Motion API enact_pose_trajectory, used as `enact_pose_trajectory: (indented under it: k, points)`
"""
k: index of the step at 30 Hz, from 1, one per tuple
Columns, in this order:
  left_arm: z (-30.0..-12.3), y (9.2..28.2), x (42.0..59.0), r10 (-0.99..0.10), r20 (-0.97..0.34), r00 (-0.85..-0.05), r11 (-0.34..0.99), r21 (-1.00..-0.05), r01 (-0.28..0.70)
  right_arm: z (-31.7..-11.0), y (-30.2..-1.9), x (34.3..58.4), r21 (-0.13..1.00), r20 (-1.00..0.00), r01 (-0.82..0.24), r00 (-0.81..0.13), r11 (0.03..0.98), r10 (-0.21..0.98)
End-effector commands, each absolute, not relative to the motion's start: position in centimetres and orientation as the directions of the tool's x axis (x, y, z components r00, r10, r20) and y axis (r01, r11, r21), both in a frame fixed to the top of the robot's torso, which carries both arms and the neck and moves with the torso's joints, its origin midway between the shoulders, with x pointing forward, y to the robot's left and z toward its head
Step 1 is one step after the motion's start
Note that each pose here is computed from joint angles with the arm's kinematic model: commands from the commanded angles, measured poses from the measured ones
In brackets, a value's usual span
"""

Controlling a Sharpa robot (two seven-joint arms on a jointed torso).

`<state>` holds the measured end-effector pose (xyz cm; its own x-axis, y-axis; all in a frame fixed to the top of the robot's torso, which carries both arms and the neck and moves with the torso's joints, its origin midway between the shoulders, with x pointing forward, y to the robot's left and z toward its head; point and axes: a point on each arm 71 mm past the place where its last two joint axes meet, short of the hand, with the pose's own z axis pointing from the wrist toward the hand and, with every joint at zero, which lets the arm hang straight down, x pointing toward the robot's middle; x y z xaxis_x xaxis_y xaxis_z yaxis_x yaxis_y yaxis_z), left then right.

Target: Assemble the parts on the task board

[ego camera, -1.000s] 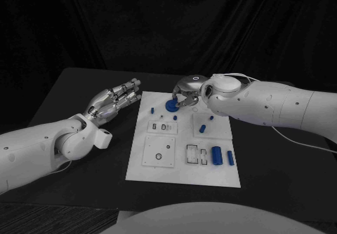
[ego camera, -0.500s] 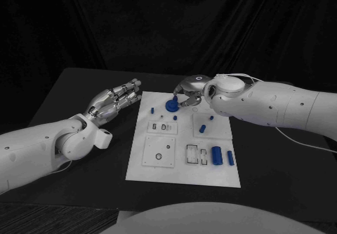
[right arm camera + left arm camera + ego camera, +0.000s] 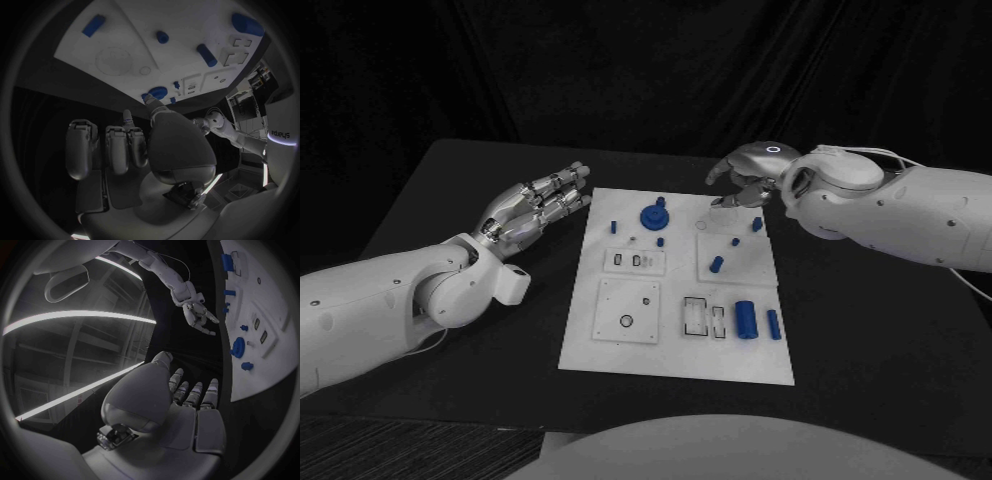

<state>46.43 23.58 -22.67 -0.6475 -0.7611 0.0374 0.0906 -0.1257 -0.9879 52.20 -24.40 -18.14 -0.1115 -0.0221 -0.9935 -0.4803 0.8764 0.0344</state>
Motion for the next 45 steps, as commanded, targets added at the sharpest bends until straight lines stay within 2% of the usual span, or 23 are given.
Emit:
enact_pose_trajectory:
  k: [1,12,19,26,45]
  points:
    - [-22.3,23.6,46.2,-0.756,0.045,-0.654,-0.168,-0.978,0.126,-17.5,-25.7,51.6,0.032,-0.999,-0.482,-0.050,0.876,0.009]
    - [-22.5,23.9,46.0,-0.760,0.046,-0.648,-0.167,-0.978,0.127,-18.4,-31.2,49.4,0.038,-0.999,-0.421,-0.033,0.906,0.026]
    - [-22.6,23.8,46.1,-0.760,0.047,-0.648,-0.167,-0.978,0.125,-19.7,-32.7,48.9,0.037,-0.998,-0.393,-0.066,0.919,0.012]
    - [-22.8,23.8,46.0,-0.759,0.050,-0.649,-0.169,-0.978,0.123,-20.9,-33.3,48.7,0.038,-0.996,-0.386,-0.084,0.922,0.006]
    - [-23.0,23.8,45.9,-0.757,0.055,-0.651,-0.169,-0.979,0.114,-22.5,-33.1,48.9,0.038,-0.994,-0.372,-0.108,0.928,-0.003]
